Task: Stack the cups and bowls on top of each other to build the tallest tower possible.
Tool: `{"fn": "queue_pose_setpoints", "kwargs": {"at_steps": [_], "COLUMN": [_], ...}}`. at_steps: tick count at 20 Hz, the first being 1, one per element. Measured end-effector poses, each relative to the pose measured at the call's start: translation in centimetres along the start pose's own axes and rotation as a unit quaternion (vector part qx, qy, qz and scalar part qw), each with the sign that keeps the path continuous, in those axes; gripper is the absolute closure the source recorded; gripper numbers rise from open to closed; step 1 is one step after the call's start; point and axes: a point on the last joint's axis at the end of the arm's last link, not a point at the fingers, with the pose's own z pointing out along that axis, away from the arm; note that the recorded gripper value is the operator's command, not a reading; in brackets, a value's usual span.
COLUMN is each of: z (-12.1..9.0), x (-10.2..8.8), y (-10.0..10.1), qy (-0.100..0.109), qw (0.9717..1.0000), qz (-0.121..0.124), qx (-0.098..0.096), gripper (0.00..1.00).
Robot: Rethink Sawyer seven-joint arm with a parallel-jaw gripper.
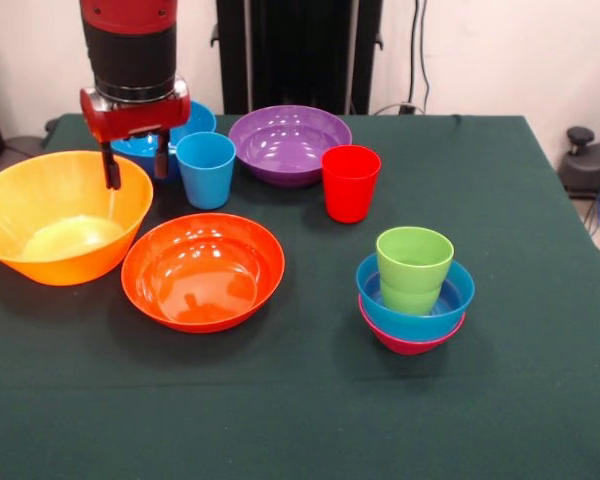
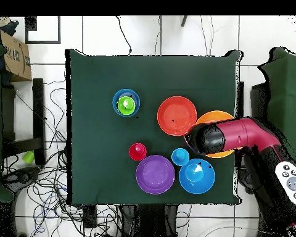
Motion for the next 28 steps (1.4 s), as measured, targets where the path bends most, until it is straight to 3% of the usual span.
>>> {"fn": "queue_pose_setpoints", "kwargs": {"at_steps": [4, 18, 28], "z": [0.4, 6.0, 7.5], "x": [0.0, 1.0, 1.8], "y": [0.1, 3.3, 3.6], "qy": [0.000, 0.008, 0.006], "qw": [1.0000, 0.9989, 0.9987], "qz": [-0.001, -0.029, -0.028], "qx": [-0.002, -0.035, -0.043], "gripper": [0.00, 0.00, 0.00]}}
